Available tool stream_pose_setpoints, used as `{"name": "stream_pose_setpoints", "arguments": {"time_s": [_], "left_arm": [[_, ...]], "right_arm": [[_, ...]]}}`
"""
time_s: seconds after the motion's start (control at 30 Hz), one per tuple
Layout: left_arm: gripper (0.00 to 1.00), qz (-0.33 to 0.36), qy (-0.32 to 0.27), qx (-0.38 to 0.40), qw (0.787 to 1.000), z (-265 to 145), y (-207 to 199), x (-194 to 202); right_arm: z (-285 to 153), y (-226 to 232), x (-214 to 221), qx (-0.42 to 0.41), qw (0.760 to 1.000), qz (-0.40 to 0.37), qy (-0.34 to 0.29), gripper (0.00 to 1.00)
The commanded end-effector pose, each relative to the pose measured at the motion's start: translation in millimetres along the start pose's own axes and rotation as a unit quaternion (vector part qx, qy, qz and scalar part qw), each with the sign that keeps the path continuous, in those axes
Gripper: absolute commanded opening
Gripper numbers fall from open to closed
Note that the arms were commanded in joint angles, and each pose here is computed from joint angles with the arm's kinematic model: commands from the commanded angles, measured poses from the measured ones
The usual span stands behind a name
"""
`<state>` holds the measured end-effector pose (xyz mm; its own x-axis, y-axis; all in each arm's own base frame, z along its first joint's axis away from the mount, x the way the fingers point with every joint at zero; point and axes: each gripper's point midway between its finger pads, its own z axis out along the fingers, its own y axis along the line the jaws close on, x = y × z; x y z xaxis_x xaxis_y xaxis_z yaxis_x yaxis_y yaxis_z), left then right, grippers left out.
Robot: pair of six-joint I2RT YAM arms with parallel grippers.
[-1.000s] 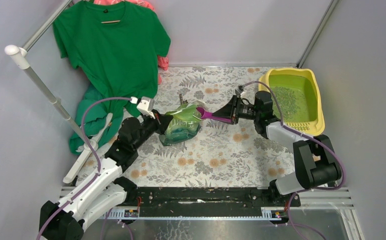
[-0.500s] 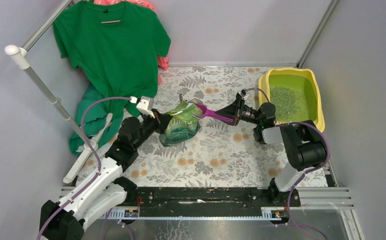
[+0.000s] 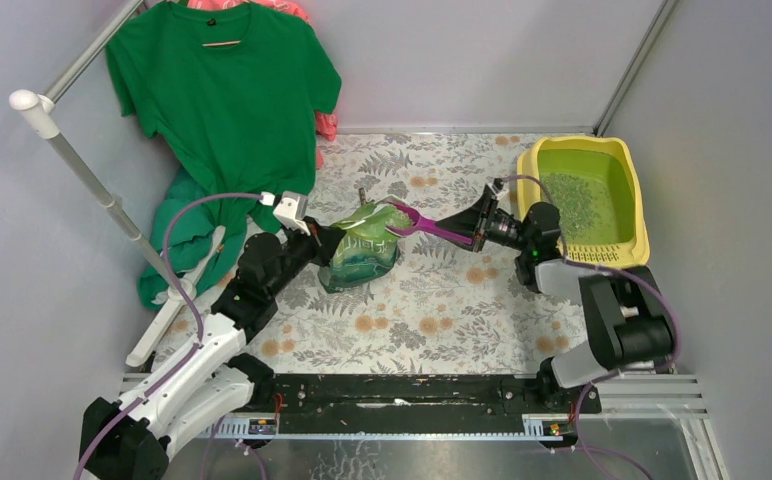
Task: Fill the litter box with clean litter
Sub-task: 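Scoop the cat litter from the cat litter bag.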
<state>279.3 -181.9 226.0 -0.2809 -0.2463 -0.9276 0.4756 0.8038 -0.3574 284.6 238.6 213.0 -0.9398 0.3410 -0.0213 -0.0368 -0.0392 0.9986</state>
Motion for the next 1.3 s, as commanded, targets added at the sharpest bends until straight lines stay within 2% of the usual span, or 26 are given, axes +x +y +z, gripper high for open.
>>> {"name": "stream_pose_setpoints", "arguments": {"time_s": [0.0, 0.13, 0.3, 0.53, 1.27], "left_arm": [[0.02, 0.008, -0.127, 0.034, 0.991, -3.3, -23.9, -77.5], [0.02, 0.008, -0.127, 0.033, 0.991, -3.0, -23.8, -78.6], [0.02, 0.005, -0.133, 0.041, 0.99, -2.8, -28.0, -84.0], [0.02, 0.005, -0.135, 0.041, 0.99, -5.1, -28.9, -87.0], [0.02, 0.004, -0.139, 0.041, 0.989, -5.7, -29.3, -89.4]], "right_arm": [[-15.0, 9.6, -13.2, 0.045, 0.994, -0.081, -0.056, 0.0], [-20.3, 12.0, -10.2, 0.08, 0.99, -0.094, -0.062, 0.0], [-20.7, 10.0, -2.2, 0.065, 0.995, -0.068, -0.045, 0.0], [-28.0, 10.0, 3.3, 0.047, 0.996, -0.042, -0.057, 0.0], [-56.5, 62.5, 2.0, 0.014, 0.995, -0.059, -0.081, 0.0]]}}
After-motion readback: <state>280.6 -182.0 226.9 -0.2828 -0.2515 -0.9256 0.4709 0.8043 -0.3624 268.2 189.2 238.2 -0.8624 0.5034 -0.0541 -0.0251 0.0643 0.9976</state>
